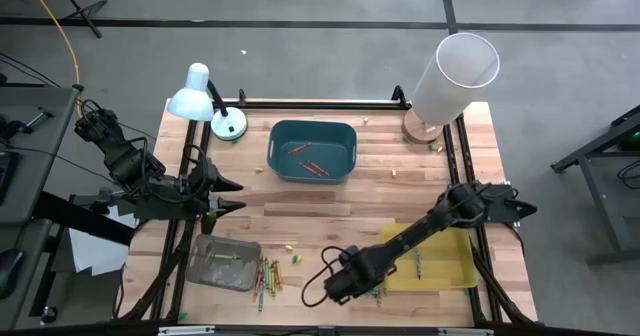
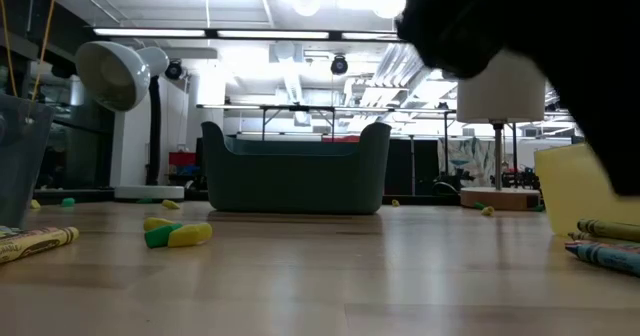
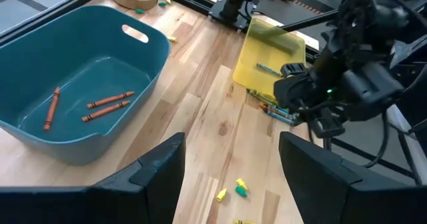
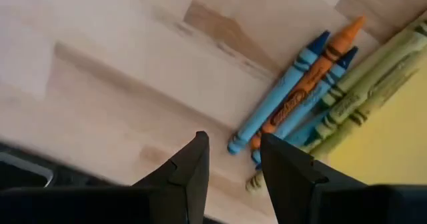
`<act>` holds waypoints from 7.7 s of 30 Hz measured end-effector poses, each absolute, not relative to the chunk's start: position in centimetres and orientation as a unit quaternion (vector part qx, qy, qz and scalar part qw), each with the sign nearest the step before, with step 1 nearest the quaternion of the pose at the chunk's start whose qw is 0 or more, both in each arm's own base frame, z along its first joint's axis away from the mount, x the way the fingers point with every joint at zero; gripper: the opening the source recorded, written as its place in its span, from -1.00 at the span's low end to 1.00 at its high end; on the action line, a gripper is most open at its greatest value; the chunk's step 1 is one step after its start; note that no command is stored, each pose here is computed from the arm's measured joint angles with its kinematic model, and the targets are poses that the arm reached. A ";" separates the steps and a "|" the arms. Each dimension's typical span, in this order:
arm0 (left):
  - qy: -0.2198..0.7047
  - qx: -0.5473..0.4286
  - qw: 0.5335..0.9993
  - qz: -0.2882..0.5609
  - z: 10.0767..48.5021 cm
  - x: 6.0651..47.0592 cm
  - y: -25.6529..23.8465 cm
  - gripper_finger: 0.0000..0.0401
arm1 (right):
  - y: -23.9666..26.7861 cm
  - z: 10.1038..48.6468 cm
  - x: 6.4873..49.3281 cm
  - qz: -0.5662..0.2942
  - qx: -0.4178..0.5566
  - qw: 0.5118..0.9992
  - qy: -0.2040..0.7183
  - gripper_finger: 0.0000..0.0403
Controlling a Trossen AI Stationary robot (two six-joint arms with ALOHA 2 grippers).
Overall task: Sort crayons
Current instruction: Put the blue crayon into the yellow bin, then put the right orange crayon into the blue bin
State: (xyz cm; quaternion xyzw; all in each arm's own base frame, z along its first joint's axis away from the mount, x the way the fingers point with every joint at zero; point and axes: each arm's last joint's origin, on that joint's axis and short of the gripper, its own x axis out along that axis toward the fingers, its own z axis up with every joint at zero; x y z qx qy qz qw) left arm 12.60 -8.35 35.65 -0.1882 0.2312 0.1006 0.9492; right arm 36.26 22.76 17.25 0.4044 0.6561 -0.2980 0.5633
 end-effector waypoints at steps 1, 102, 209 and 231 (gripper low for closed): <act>0.233 -0.186 0.949 0.099 35.6 12.6 -8.4 0.14 | 22.6 16.9 36.4 -0.302 0.404 0.561 0.656 -0.37; -0.092 -0.233 0.965 0.079 36.1 19.2 -6.7 0.14 | 8.0 34.5 22.8 0.013 0.196 0.980 0.014 -1.00; -0.051 -0.231 0.972 0.009 36.0 18.5 -6.2 0.14 | 15.8 12.8 37.7 -0.255 0.371 0.502 0.739 -0.27; -0.085 -0.222 0.971 0.009 37.2 16.6 -5.4 0.14 | 14.7 16.3 38.3 -0.212 0.294 0.639 0.678 -0.98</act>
